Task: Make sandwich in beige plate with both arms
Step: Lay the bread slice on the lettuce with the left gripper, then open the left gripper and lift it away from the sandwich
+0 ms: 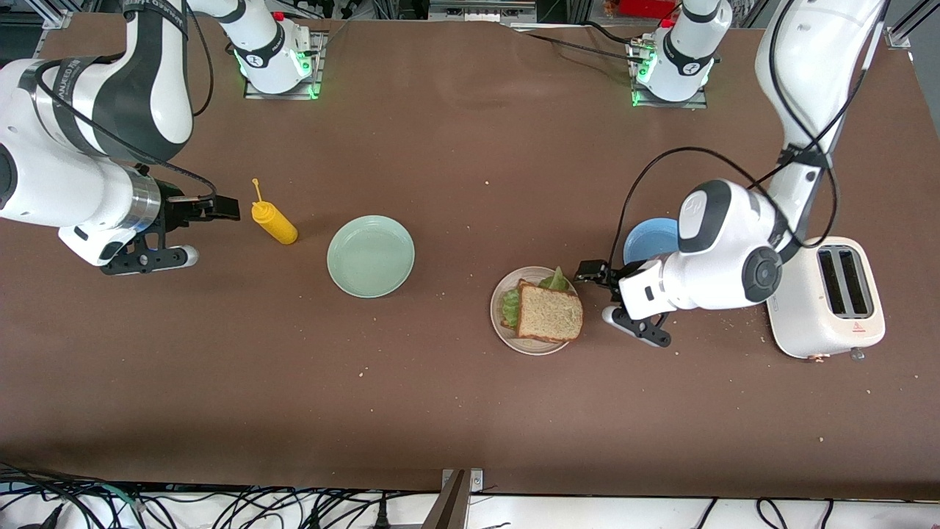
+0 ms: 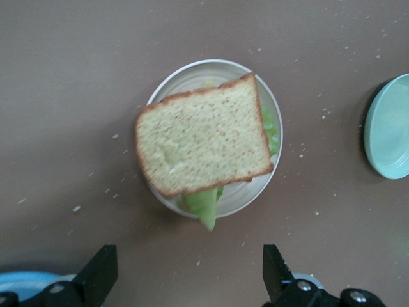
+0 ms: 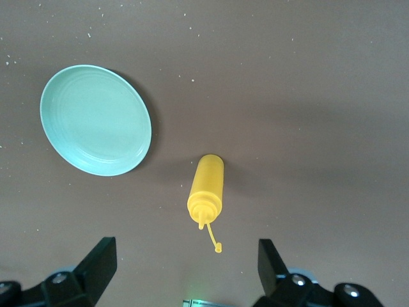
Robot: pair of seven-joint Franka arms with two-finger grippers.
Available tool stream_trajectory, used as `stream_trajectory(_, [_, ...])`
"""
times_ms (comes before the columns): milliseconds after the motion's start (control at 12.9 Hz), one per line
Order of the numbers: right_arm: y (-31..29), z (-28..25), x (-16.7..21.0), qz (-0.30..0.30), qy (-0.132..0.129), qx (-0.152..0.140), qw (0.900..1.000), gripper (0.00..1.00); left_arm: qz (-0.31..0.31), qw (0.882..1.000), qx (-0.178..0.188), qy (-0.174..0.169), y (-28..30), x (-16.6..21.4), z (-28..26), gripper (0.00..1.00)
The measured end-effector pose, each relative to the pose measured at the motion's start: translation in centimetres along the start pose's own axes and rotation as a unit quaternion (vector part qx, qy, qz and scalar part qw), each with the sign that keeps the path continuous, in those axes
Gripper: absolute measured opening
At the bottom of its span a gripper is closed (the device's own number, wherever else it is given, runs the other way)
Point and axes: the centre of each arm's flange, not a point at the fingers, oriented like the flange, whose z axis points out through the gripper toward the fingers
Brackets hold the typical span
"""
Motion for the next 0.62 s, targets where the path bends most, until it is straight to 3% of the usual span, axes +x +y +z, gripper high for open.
stream_trajectory(233, [-0.5,0.1,0.0,-0.004,-0.001,-0.001,1.0,0.98,-0.029,0.996,0.083,-0.006,1.1,-2.0,-5.4,1.0])
stream_trajectory(388, [-0.6,0.1,0.0,-0.005,-0.001,-0.001,1.0,0.98,-0.038,0.991,0.129,0.008,1.8,-3.2,-8.9,1.0])
stream_trajectory(621, [-0.8,0.1,0.0,-0.006,-0.001,-0.001,1.0,0.98,-0.062,0.986,0.153,0.024,0.7,-5.2,-13.6,1.0])
